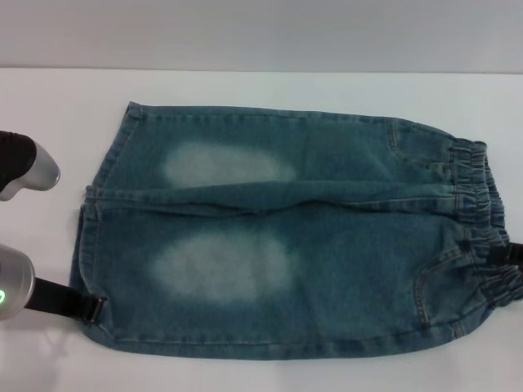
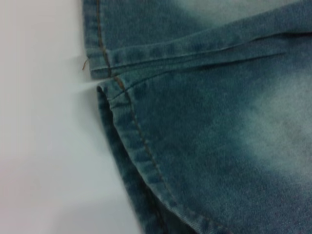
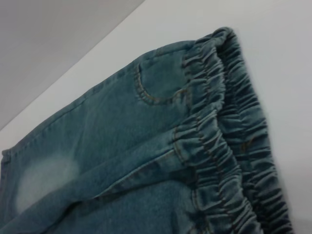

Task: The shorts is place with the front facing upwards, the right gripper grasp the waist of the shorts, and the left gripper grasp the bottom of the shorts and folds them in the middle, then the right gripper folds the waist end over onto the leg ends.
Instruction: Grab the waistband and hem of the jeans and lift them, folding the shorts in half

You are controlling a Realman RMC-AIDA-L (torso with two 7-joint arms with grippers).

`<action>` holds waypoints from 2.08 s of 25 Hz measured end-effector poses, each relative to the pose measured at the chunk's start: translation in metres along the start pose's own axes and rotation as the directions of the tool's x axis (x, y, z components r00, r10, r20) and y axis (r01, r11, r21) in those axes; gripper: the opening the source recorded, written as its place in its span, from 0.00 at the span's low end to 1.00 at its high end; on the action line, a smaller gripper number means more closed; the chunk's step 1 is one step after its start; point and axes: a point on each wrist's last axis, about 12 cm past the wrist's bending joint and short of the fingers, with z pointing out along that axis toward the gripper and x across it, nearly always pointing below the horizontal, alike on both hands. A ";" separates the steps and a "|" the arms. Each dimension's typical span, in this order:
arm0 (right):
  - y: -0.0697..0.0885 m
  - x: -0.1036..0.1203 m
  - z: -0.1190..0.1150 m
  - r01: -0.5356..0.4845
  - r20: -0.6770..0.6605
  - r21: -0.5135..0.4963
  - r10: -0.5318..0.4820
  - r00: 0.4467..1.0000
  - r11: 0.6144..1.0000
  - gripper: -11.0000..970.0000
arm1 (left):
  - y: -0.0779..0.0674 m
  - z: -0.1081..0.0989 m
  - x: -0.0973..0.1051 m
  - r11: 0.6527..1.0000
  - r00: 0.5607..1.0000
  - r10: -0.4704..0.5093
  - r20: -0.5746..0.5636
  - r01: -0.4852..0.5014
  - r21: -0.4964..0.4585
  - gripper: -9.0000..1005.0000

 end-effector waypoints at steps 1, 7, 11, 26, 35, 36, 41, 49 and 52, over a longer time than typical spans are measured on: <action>0.000 0.000 0.001 0.008 -0.005 -0.002 -0.008 1.000 1.000 0.72 | 0.000 0.000 0.000 1.000 1.000 0.001 0.000 -0.001 0.000 0.05; 0.001 0.001 0.011 0.046 -0.039 -0.015 -0.047 0.998 0.999 0.69 | -0.001 0.000 -0.002 1.000 1.000 0.005 0.003 -0.005 0.000 0.05; 0.003 -0.002 0.013 0.057 -0.043 -0.020 -0.058 0.997 0.998 0.53 | -0.001 0.000 -0.003 1.000 1.000 0.006 0.003 -0.006 0.001 0.05; 0.014 -0.013 0.018 0.098 -0.034 -0.047 -0.099 0.994 0.994 0.02 | 0.002 0.000 -0.008 1.000 0.999 -0.011 0.035 0.011 -0.004 0.05; 0.017 -0.022 0.013 0.096 0.104 -0.202 -0.076 0.992 0.975 0.02 | 0.022 -0.011 -0.018 0.993 0.962 -0.099 0.256 0.112 -0.037 0.05; 0.015 -0.023 0.013 0.088 0.127 -0.220 -0.061 0.990 0.972 0.02 | 0.025 -0.012 -0.020 0.992 0.954 -0.104 0.280 0.121 -0.041 0.05; 0.000 -0.025 0.023 0.016 0.262 -0.334 0.076 0.962 0.943 0.02 | 0.040 -0.009 -0.029 0.983 0.906 -0.138 0.401 0.174 -0.054 0.05; -0.016 -0.019 0.042 -0.042 0.463 -0.486 0.299 0.834 0.873 0.02 | 0.055 0.005 -0.043 0.966 0.785 -0.225 0.578 0.259 0.025 0.05; -0.014 -0.021 0.047 -0.031 0.497 -0.502 0.318 0.807 0.864 0.02 | 0.057 0.009 -0.048 0.967 0.751 -0.226 0.621 0.252 0.047 0.05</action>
